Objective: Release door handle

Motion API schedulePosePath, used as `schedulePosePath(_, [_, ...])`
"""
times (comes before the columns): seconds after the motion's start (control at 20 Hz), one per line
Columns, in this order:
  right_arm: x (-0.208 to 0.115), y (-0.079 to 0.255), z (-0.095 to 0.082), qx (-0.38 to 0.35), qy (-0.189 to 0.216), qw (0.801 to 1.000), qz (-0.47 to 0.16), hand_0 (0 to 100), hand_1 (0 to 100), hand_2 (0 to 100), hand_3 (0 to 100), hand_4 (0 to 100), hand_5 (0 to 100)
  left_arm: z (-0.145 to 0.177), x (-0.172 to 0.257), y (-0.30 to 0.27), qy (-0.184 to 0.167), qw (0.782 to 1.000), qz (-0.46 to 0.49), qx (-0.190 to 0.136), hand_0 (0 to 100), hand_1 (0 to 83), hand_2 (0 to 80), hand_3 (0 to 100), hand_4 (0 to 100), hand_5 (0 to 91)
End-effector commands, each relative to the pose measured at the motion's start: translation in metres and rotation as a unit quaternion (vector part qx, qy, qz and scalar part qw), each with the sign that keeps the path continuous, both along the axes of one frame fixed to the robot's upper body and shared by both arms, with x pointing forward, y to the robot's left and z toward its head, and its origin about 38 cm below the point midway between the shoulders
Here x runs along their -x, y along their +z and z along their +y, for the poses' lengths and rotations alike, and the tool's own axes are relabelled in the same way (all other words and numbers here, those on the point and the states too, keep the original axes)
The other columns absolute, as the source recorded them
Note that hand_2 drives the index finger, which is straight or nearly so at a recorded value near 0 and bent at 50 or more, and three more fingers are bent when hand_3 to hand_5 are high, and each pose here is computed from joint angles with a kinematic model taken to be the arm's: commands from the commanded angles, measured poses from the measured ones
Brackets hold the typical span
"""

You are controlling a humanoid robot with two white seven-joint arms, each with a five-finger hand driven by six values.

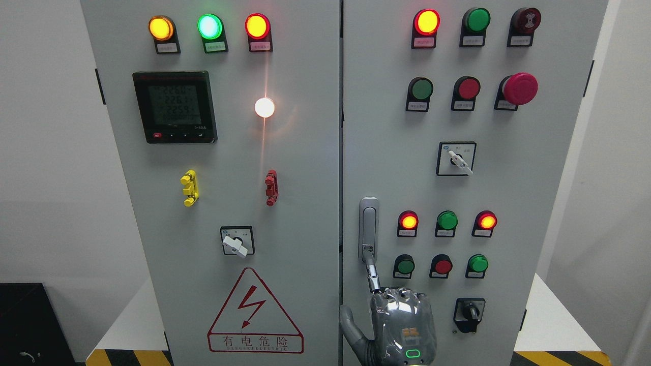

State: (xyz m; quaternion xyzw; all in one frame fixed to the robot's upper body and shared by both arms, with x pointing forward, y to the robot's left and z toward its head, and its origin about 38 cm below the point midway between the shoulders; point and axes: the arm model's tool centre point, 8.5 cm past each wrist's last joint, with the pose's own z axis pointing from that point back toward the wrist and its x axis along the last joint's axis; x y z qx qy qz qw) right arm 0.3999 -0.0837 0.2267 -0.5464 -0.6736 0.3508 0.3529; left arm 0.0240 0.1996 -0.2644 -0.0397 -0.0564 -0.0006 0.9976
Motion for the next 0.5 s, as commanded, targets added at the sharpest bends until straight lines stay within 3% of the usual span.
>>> schedulePosePath(0.0, [0.0006,-0.0017,0.0010,0.000,0.001,1.000,0.002,45,25,2,100,100,100,0.0001,0.0128,-0.0004,0.001,1.000,0.010,0.000,12,55.6,0.0,0,0,0.0])
schedulePosePath(0.45, [0.0005,-0.0029,-0.0001,-0.002,-0.004,1.000,0.004,45,25,2,100,100,100,0.0001,0.0128,-0.0004,0.001,1.000,0.010,0.000,12,55.6,0.0,0,0,0.0])
